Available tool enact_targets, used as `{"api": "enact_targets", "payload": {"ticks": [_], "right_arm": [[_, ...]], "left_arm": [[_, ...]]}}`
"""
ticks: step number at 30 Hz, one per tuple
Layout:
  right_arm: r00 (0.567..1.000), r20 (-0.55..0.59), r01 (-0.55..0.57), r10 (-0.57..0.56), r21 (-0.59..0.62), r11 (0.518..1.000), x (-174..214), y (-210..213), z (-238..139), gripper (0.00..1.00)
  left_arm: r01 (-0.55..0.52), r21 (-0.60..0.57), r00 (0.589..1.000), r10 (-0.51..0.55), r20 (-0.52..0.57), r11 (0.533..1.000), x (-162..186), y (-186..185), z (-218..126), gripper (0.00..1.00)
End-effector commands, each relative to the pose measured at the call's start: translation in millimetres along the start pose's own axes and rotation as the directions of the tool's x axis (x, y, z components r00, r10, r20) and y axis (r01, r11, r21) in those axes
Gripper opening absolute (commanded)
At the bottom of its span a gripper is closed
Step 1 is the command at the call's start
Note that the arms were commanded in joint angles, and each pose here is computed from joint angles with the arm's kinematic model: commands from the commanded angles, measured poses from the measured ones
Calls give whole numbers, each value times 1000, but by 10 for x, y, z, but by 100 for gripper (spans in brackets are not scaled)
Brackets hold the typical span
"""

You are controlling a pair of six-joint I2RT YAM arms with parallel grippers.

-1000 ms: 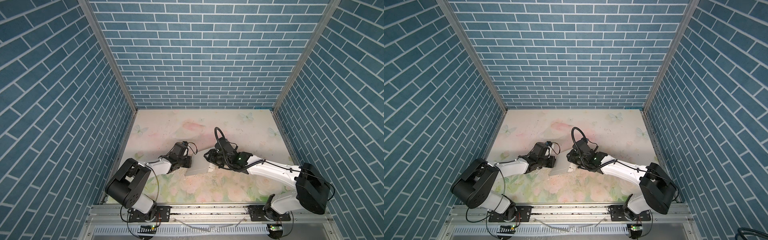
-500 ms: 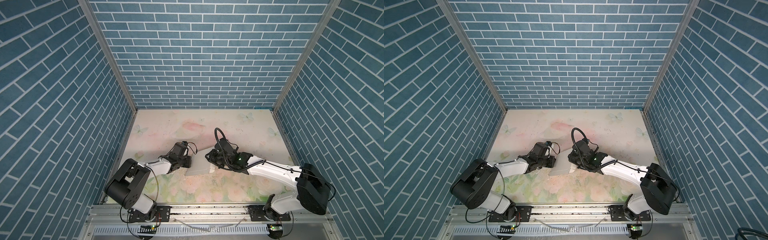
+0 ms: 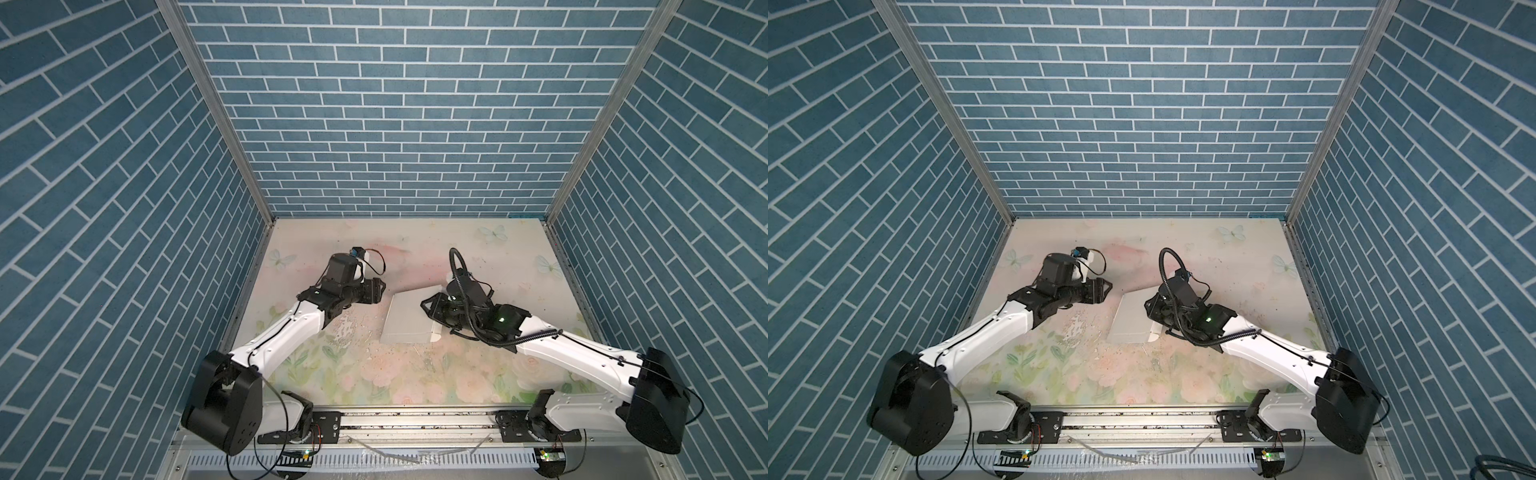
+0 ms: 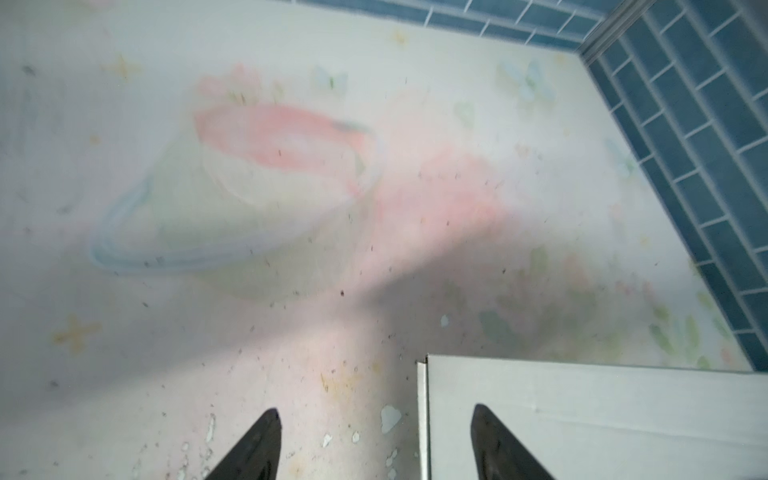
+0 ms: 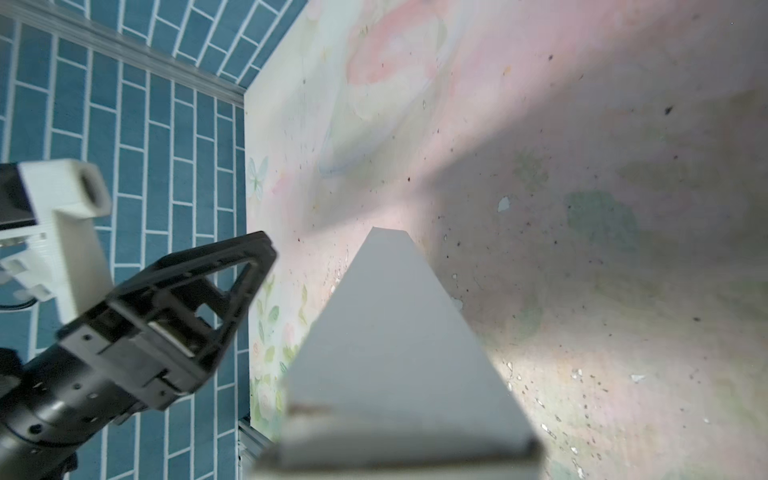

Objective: Fold the paper box
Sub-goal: 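Lift the white box with both grippers and raise it upright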

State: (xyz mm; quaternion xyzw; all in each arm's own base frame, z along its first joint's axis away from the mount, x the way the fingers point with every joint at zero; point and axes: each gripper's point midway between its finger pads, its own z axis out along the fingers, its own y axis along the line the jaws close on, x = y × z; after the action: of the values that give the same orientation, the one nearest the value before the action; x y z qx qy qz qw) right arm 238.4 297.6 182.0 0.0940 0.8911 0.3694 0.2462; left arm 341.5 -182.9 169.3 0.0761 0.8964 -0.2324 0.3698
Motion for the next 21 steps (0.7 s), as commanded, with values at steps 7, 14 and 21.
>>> {"api": "enact_targets", "payload": {"ticks": [7, 14, 21], "right_arm": [[993, 41, 112, -108, -98, 989, -571, 148, -648, 18], [993, 9, 113, -115, -272, 956, -999, 391, -897, 17], [978, 20, 199, -206, -368, 908, -1277, 553, -996, 16]], "left_arm": [[2, 170, 990, -25, 136, 985, -641, -282, -331, 100], [-85, 458, 968, -35, 247, 885, -1010, -758, -383, 100], [-32, 667, 982, -102, 160, 745, -1042, -1006, -236, 97]]}}
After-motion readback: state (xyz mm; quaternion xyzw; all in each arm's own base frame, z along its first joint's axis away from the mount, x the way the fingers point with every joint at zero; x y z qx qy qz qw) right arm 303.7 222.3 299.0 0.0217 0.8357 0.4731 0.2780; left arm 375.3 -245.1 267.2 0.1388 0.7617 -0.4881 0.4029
